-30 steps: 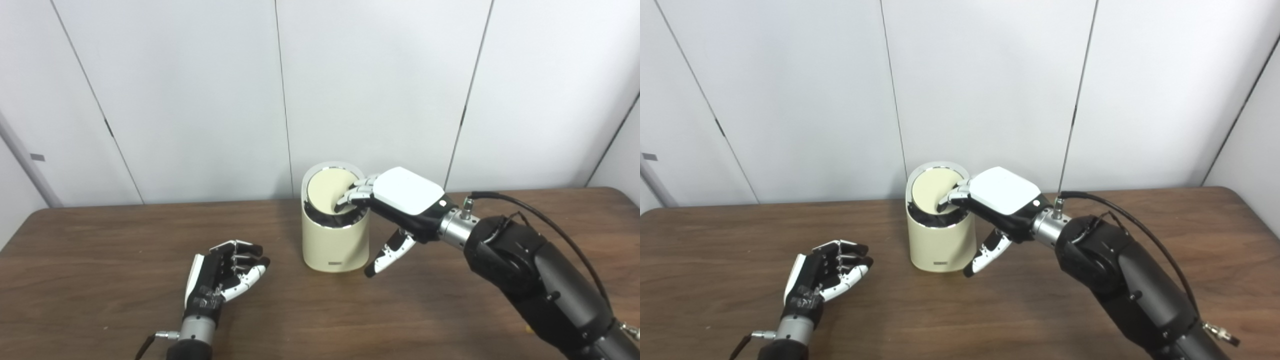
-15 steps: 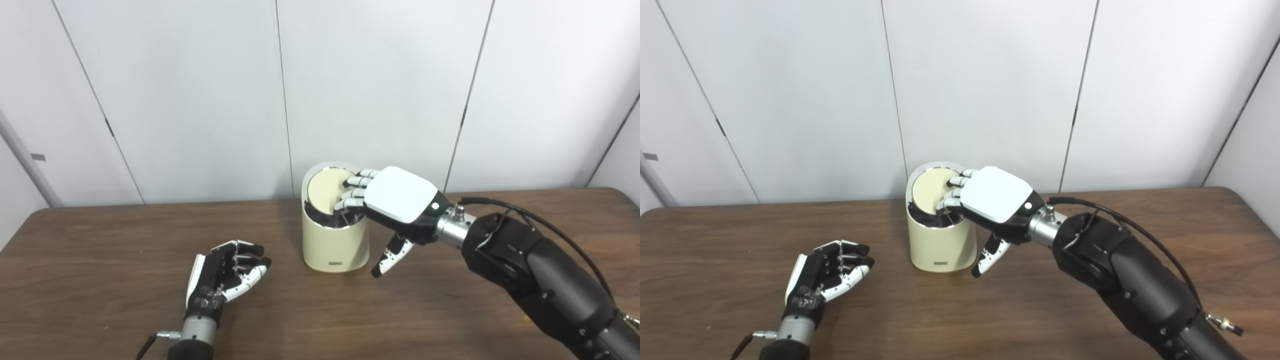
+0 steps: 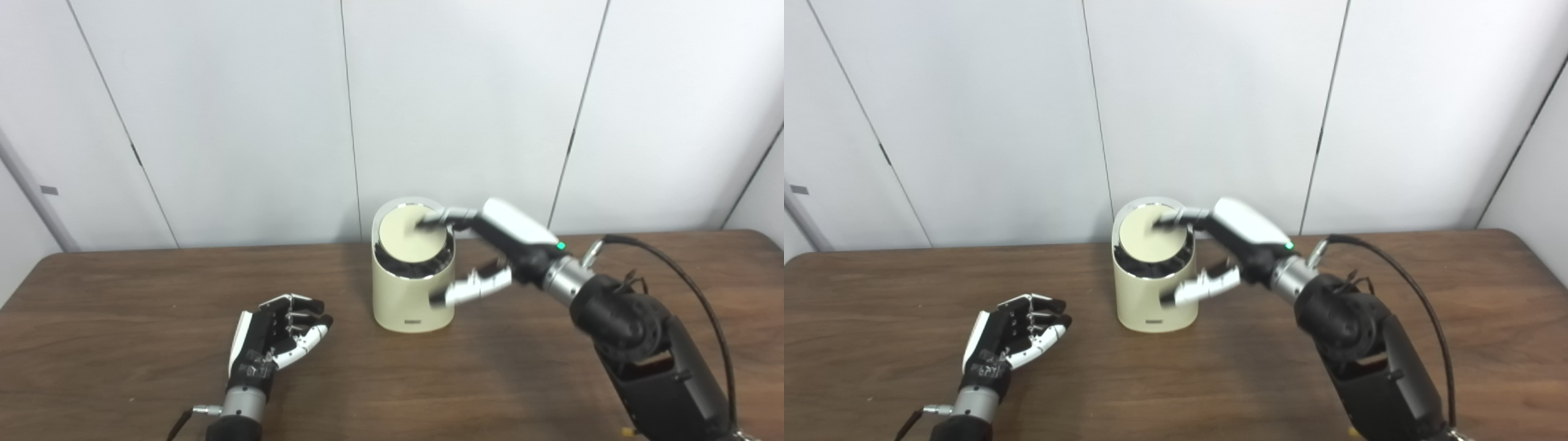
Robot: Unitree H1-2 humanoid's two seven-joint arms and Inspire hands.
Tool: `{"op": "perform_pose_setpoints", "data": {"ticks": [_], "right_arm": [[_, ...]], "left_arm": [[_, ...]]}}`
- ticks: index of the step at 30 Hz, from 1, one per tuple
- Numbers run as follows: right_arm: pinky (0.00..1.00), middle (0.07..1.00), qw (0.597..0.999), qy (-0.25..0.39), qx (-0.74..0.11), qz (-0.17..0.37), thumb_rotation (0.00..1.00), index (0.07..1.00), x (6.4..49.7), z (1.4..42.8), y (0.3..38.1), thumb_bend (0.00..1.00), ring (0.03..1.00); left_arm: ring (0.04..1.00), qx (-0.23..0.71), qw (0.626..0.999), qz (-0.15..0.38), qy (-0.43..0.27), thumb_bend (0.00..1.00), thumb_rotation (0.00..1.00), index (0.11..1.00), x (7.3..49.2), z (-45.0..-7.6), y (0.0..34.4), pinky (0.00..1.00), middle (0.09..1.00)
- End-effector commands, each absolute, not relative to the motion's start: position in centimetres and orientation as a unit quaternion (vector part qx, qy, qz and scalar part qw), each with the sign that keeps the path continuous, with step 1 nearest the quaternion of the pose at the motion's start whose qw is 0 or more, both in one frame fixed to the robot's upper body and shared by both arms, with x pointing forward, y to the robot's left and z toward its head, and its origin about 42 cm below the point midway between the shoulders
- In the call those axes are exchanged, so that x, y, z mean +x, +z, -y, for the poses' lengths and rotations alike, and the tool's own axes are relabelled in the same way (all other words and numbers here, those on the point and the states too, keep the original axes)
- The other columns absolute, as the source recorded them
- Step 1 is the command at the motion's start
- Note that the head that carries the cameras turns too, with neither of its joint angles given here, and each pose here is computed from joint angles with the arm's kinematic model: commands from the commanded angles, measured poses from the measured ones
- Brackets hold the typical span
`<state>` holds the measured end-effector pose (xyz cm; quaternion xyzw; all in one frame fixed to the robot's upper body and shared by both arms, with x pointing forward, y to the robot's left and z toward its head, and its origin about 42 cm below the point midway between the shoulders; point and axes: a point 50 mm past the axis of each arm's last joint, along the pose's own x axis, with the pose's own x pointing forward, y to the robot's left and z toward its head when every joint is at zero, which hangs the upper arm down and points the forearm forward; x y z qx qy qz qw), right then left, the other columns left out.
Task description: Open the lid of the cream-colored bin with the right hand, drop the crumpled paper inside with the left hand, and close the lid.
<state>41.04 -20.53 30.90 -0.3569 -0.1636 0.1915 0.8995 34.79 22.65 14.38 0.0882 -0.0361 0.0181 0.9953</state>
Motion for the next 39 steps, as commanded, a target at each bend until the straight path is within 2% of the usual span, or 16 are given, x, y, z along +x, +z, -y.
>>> {"op": "perform_pose_setpoints", "data": {"ticks": [1,4,8,11,23,28,34,37,39], "right_arm": [[0.79,0.845,0.913,0.165,-0.316,0.199,0.45,0.848,41.0,21.3,33.7,0.66,0.864],[0.8,0.854,0.923,0.159,-0.288,0.2,0.43,0.844,41.2,22.1,33.8,0.66,0.866],[0.72,0.845,0.925,0.147,-0.282,0.208,0.46,0.841,41.2,22.7,33.5,0.68,0.832],[0.73,0.852,0.934,0.136,-0.262,0.199,0.45,0.851,41.0,23.3,32.8,0.7,0.839],[0.76,0.86,0.967,0.073,-0.204,0.133,0.5,0.875,37.5,25.8,25.6,0.73,0.823],[0.73,0.866,0.976,0.048,-0.173,0.12,0.43,0.892,36.5,25.8,22.4,0.69,0.821],[0.76,0.873,0.979,0.034,-0.159,0.124,0.4,0.898,36.5,25.3,20.4,0.7,0.84],[0.73,0.867,0.977,0.031,-0.174,0.122,0.45,0.9,36.4,24.9,20.0,0.71,0.825],[0.73,0.871,0.978,0.03,-0.167,0.12,0.41,0.9,36.3,24.7,19.8,0.69,0.822]], "left_arm": [[0.581,0.086,0.993,0.08,0.02,0.5,0.05,0.498,35.8,-22.7,16.8,0.46,0.657],[0.582,0.089,0.992,0.082,0.02,0.5,0.05,0.498,35.8,-22.8,16.9,0.47,0.659],[0.574,0.096,0.992,0.083,0.019,0.5,0.05,0.498,35.9,-22.8,17.1,0.46,0.659],[0.575,0.096,0.992,0.084,0.02,0.5,0.05,0.498,36.0,-22.8,17.1,0.46,0.659],[0.596,0.093,0.991,0.098,0.013,0.5,0.05,0.498,36.4,-22.9,17.9,0.48,0.671],[0.587,0.098,0.989,0.108,0.003,0.5,0.05,0.498,36.8,-22.8,18.5,0.47,0.673],[0.593,0.096,0.989,0.117,-0.006,0.5,0.05,0.498,37.2,-22.6,18.9,0.48,0.675],[0.594,0.095,0.988,0.121,-0.014,0.5,0.06,0.498,37.5,-22.4,19.1,0.48,0.682],[0.62,0.093,0.988,0.123,-0.02,0.5,0.06,0.499,37.6,-22.3,19.2,0.5,0.7]]}}
